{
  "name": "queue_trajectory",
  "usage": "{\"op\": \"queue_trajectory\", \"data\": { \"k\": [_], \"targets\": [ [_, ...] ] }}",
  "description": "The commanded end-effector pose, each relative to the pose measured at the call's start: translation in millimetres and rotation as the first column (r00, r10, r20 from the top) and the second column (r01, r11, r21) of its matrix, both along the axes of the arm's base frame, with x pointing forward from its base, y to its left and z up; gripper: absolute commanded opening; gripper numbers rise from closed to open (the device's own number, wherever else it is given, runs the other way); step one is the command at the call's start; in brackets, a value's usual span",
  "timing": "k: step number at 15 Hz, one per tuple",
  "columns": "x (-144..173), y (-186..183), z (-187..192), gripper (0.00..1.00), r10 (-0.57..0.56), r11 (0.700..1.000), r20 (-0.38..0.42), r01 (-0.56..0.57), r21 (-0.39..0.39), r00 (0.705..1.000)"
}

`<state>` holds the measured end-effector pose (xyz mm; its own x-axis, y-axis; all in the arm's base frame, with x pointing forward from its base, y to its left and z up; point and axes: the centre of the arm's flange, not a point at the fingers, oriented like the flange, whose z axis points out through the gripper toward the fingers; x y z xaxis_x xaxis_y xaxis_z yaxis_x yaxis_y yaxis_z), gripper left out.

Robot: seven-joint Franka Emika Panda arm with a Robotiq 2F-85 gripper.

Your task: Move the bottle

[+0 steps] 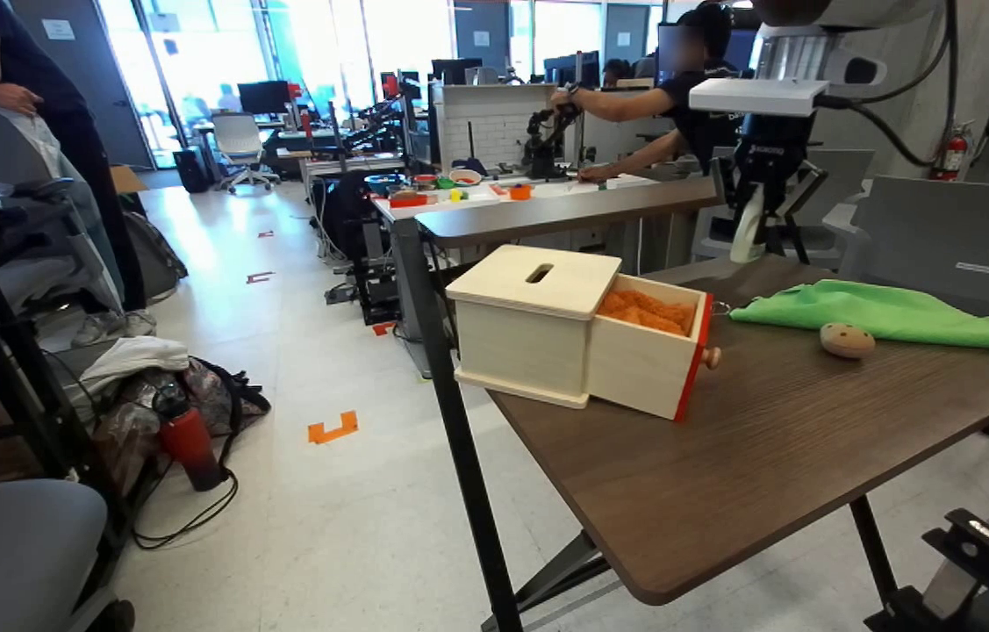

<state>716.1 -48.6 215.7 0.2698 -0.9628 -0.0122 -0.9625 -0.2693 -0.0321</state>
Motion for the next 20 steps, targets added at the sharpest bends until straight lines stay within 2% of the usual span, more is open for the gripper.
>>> {"op": "queue_trajectory", "data": {
  "k": [1,7,20],
  "targets": [
    [44,14,-8,0.08,0.021,0.999,0.024,-0.022,0.032,0.999],
    [62,33,-28,0.08,0.047,0.998,0.030,-0.048,0.047,0.998],
    [65,49,-63,0.08,0.085,0.996,-0.075,-0.082,0.044,0.994]
  ]
}}
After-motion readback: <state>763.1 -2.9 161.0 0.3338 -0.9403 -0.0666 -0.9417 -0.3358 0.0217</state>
